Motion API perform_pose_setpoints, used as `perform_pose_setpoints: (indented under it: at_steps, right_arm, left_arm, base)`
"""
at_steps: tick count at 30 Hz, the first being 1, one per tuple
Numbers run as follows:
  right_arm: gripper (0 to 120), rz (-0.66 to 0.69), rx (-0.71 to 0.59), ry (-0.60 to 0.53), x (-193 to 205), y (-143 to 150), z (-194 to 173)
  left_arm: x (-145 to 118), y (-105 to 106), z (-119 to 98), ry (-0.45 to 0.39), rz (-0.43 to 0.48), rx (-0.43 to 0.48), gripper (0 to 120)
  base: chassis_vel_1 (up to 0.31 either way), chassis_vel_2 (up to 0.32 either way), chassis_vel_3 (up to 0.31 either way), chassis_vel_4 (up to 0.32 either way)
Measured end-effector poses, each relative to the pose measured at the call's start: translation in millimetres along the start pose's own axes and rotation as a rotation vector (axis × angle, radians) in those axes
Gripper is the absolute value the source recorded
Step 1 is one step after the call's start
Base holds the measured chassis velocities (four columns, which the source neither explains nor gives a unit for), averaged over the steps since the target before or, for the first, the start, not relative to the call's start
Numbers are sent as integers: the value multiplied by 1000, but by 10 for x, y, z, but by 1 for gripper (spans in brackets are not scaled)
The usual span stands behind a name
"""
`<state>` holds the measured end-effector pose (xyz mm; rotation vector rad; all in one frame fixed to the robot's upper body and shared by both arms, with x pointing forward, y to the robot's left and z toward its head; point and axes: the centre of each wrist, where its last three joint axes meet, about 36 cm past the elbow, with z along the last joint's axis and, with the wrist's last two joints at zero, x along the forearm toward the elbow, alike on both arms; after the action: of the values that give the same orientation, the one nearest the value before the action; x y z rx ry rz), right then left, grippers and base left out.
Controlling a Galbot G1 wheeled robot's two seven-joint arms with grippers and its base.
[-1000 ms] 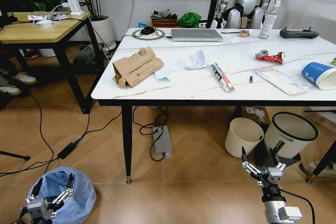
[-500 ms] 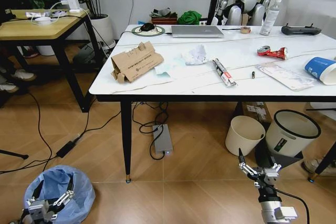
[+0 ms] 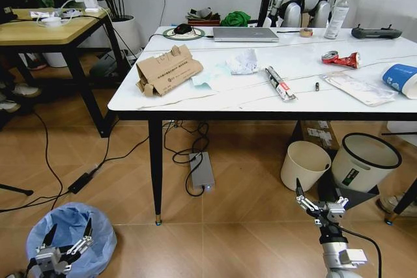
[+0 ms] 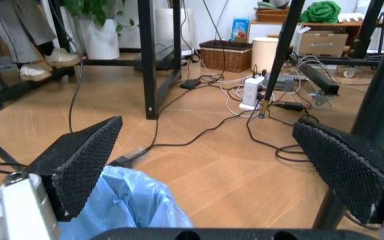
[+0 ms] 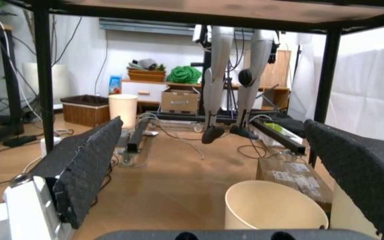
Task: Pick up the trash bin and place the trash from the table into it.
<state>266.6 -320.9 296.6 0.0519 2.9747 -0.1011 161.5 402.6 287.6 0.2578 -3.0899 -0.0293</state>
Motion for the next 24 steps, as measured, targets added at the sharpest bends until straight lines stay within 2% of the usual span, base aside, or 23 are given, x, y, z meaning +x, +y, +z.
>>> perform_pose_setpoints:
  at_steps: [7, 13, 18, 19, 21, 24]
  right_arm:
    - [100, 4, -5, 3, 0, -8, 15]
    - [100, -5, -11, 10, 11, 18, 53]
    - [100, -7, -12, 10, 46, 14, 100]
    - [100, -7, -12, 10, 46, 14, 100]
    - [100, -8, -12, 11, 69, 11, 133]
    - [100, -6, -12, 17, 108, 6, 172]
  left_arm:
    - [36, -8, 18, 19, -34, -9, 100]
    - [38, 128, -37, 28, -88, -29, 100]
    - [-16, 602, -142, 72, -174, -96, 100]
    - [-16, 602, -142, 72, -174, -96, 100]
    - [-77, 760, -193, 129, -251, -96, 100]
    - [-184, 866, -324, 212, -352, -86, 100]
  base:
    - [0, 0, 0, 0]
    - [0, 0, 0, 0]
    - [0, 0, 0, 0]
    - [0, 0, 0, 0]
    - [0, 0, 0, 0]
    - [0, 0, 0, 0]
